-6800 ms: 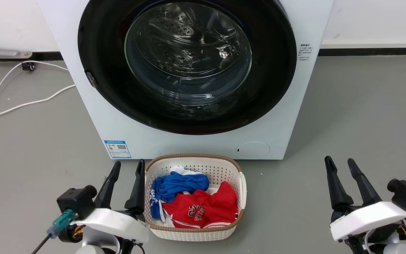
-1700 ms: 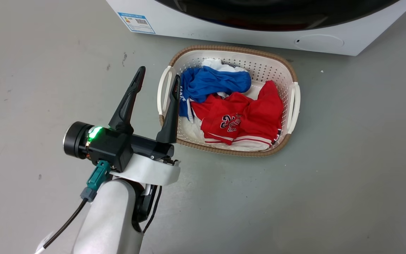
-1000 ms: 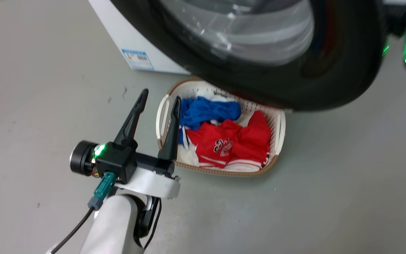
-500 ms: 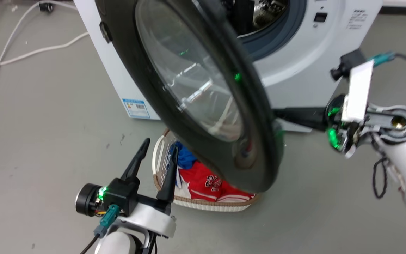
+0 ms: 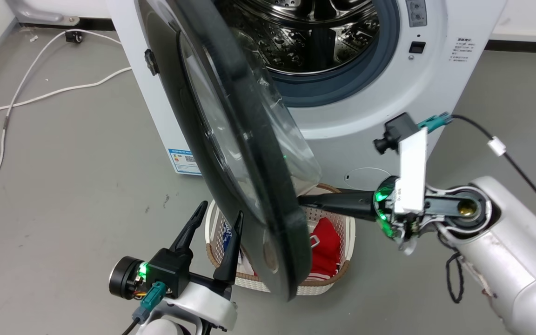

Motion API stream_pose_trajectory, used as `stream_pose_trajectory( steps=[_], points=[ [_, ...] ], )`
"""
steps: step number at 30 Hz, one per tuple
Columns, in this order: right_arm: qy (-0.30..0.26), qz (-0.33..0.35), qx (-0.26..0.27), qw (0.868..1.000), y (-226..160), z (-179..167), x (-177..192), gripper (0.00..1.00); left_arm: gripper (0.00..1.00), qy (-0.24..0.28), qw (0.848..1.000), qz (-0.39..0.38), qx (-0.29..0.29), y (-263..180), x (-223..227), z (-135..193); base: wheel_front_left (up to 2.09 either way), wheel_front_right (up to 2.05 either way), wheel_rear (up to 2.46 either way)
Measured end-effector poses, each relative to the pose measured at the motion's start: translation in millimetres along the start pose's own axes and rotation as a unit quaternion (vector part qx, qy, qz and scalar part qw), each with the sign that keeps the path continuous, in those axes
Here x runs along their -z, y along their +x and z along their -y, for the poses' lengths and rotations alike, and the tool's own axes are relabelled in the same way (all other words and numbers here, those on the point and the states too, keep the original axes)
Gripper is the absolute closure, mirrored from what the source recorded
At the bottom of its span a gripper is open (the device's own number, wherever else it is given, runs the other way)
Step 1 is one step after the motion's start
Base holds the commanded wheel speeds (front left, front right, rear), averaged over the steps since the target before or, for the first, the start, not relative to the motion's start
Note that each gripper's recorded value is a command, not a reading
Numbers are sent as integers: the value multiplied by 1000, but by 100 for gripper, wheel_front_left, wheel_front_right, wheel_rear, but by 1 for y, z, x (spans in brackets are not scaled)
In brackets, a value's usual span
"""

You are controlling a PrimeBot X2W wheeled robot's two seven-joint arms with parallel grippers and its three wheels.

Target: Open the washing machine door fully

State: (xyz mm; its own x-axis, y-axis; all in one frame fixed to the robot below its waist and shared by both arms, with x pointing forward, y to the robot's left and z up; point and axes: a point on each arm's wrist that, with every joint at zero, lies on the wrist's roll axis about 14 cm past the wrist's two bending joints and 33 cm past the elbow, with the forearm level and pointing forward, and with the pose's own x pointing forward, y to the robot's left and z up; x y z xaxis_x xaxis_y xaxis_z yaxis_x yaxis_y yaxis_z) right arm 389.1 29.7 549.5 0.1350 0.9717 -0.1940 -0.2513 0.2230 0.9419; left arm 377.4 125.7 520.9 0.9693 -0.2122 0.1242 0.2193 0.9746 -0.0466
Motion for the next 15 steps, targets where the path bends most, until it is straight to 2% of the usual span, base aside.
stream_pose_trajectory(
  steps=[5,9,12,15],
  points=[
    [-13,11,-13,1000,9,-10,5,100,0,1,1000,-1,0,-2,0,0,0,0,0],
    [-43,88,-11,995,3,-16,-13,100,0,1,1000,-3,1,-4,1,0,0,0,0],
    [-56,184,-4,981,-16,-14,-35,100,0,-1,1000,-3,2,-5,1,1,0,0,0],
    [-73,277,22,958,-45,-3,-53,100,0,-4,1000,-4,0,-5,2,0,0,0,0]
  ],
)
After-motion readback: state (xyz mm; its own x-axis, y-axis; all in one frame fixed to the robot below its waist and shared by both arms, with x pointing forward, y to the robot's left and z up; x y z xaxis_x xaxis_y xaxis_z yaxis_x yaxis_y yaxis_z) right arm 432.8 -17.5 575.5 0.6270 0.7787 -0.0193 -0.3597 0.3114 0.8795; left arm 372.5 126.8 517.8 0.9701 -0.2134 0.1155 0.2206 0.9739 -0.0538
